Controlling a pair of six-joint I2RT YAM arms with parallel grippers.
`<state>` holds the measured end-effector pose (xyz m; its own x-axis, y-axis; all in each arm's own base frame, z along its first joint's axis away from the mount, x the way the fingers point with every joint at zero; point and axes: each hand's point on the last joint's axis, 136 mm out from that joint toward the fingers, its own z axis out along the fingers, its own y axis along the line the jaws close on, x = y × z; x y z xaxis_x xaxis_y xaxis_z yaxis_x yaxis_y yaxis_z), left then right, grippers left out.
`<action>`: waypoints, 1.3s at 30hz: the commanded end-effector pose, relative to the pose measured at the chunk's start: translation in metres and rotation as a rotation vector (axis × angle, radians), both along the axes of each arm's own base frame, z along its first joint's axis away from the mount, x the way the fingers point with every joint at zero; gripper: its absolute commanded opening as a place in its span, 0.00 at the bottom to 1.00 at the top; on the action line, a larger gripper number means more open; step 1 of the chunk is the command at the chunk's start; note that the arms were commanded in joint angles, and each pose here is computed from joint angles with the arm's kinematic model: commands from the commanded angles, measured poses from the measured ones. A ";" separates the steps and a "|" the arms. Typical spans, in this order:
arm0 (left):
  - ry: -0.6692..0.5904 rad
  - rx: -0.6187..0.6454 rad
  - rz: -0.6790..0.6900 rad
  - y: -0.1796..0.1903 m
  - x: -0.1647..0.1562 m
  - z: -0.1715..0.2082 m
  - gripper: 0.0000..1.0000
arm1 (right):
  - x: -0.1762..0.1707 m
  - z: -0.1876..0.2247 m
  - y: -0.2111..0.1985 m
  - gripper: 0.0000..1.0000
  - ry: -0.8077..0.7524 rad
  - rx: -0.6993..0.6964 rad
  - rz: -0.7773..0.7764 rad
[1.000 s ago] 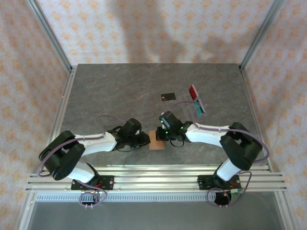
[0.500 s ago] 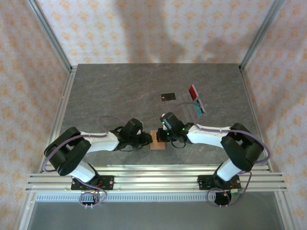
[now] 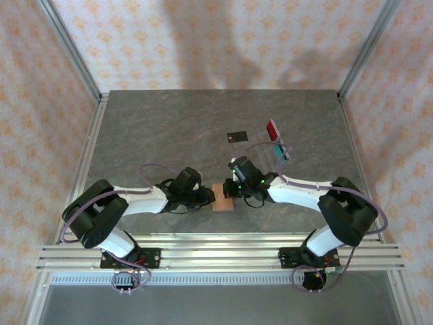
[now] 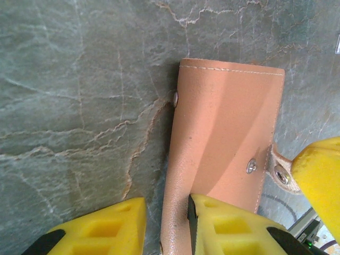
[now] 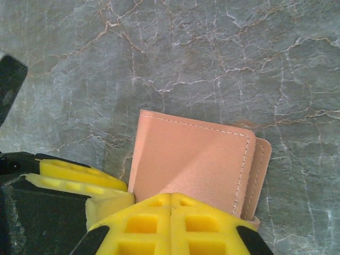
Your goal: Put the credit cards into the card holder
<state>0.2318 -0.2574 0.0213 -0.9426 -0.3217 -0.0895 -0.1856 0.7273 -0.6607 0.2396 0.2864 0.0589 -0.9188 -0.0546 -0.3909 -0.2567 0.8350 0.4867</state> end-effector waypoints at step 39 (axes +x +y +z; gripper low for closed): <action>0.054 -0.054 0.021 -0.009 -0.003 -0.018 0.27 | -0.010 -0.036 -0.008 0.00 -0.013 -0.061 -0.004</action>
